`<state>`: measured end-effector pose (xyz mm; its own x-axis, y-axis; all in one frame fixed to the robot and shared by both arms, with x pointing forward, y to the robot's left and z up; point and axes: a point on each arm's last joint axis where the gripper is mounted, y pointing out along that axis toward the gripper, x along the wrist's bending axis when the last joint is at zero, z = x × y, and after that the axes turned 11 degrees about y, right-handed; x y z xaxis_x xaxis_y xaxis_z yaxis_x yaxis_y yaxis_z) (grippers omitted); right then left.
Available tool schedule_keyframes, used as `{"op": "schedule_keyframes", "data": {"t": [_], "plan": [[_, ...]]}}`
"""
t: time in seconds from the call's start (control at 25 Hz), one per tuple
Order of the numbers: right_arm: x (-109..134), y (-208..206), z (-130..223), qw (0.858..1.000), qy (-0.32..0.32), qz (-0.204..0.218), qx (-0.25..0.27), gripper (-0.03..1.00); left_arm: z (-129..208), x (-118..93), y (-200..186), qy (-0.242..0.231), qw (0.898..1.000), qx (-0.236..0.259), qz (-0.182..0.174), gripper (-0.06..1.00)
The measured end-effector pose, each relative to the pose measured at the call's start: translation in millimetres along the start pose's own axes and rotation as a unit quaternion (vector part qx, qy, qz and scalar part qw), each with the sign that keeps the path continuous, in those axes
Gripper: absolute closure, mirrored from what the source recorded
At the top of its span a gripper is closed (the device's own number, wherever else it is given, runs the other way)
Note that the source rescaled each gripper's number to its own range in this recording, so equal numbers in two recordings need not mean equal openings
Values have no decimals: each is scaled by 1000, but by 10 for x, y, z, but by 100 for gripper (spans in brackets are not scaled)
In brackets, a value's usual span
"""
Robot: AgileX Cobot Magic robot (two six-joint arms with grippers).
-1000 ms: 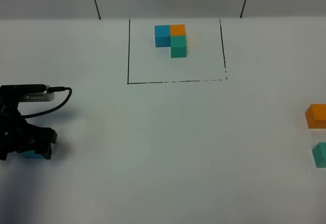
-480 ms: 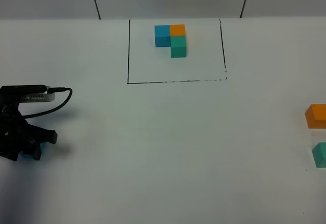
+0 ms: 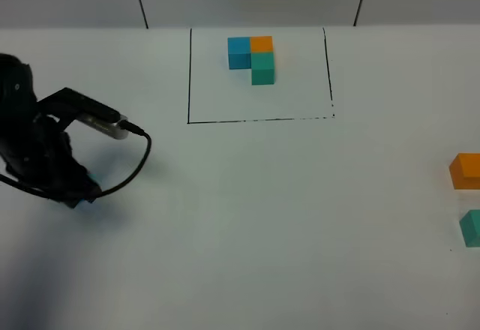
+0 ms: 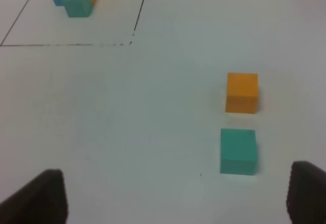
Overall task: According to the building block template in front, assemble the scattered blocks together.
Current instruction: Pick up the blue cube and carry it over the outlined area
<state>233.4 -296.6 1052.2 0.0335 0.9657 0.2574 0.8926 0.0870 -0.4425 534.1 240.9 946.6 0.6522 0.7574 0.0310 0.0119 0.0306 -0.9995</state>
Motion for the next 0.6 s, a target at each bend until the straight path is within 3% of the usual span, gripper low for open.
{"op": "schedule_keyframes", "data": {"t": [0.12, 0.24, 0.6], "plan": [[0, 0, 0, 1000, 0, 0, 0, 22, -307, -100, -138, 109, 994, -8, -6, 94], [0, 0, 0, 1000, 0, 0, 0, 22, -635, -206, -181, 184, 983, 4, 0, 94], [0, 0, 0, 1000, 0, 0, 0, 22, -1523, -573, -36, 337, 941, 41, 15, 94]]}}
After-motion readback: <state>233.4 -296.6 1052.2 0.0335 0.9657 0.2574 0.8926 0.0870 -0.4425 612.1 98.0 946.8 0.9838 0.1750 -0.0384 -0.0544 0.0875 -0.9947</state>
